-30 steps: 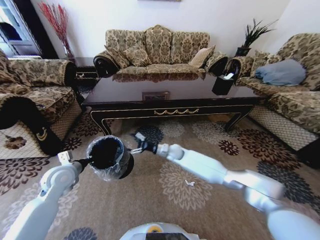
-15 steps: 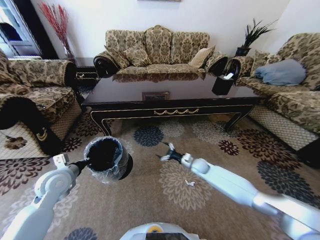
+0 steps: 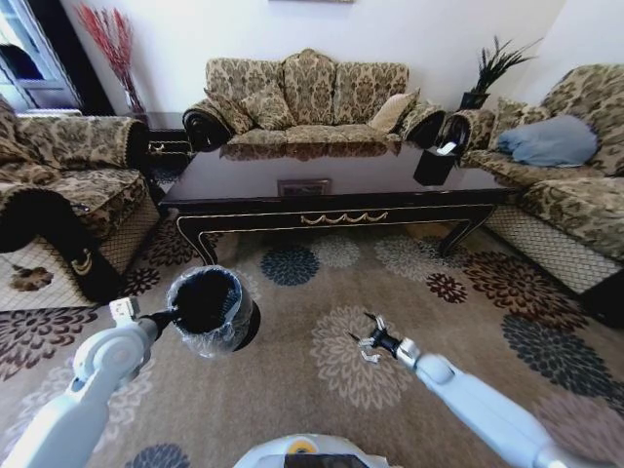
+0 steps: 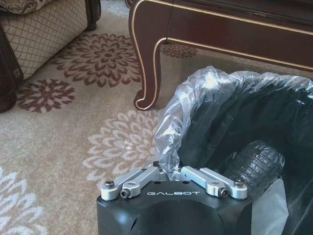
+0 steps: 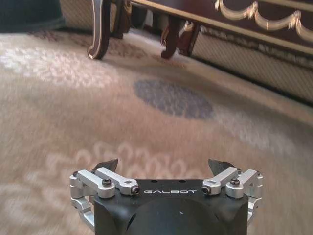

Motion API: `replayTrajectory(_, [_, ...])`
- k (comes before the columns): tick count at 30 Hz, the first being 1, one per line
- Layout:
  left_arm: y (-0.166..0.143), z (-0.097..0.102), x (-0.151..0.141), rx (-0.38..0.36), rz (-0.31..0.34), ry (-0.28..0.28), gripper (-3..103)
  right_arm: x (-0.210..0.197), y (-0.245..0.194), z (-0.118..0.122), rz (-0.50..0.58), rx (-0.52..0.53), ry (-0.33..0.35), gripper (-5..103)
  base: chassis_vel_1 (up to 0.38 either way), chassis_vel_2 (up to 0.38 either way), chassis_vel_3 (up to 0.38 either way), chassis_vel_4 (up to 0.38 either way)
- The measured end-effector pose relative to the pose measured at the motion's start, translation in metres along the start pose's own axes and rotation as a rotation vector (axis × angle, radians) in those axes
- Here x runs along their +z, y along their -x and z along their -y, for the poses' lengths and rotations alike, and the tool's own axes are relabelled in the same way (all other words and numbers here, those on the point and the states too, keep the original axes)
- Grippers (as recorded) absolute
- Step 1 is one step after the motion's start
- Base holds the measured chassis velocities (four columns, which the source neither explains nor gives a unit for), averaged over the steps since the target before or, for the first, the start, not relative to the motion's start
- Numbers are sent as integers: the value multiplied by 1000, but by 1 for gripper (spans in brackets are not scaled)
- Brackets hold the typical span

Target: Move to the front of the table and pick up the trash from the floor, then place it into the trash bin.

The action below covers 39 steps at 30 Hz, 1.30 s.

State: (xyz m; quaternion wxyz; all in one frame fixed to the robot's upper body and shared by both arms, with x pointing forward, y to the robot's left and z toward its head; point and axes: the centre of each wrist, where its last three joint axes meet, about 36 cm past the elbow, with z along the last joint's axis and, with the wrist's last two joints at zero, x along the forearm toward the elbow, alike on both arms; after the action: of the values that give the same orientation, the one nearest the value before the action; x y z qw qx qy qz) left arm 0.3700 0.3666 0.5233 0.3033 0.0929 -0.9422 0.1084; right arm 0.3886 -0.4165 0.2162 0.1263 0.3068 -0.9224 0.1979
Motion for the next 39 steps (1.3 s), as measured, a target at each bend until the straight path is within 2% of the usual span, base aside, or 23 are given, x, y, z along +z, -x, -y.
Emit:
replayTrajectory(8, [-2,2,2,5,-1,3,2,25,-17,-26,-69,93,80,100,0,0,0,0])
replayTrajectory(10, [-3,2,1,7,0,10,2,31,-18,-35,-97,142,122,100,0,0,0,0])
replayTrajectory(16, [-7,1,-1,0,6,23,2,47,-23,-44,-174,239,159,100,0,0,0,0])
replayTrajectory(21, [-7,0,0,-1,4,22,2,53,-21,-47,-203,275,188,100,0,0,0,0])
replayTrajectory(32, [-6,1,2,-1,0,20,2,60,-2,-47,-205,282,210,100,0,0,0,0])
replayTrajectory(34, [-6,0,2,-4,-1,20,2,62,1,-47,-208,279,212,103,0,0,0,0])
replayTrajectory(37, [-6,-2,2,-8,-2,19,2,62,3,-50,-208,269,220,90,0,0,0,0])
replayTrajectory(39, [-5,-2,2,-9,-2,19,2,62,3,-52,-208,265,222,90,0,0,0,0])
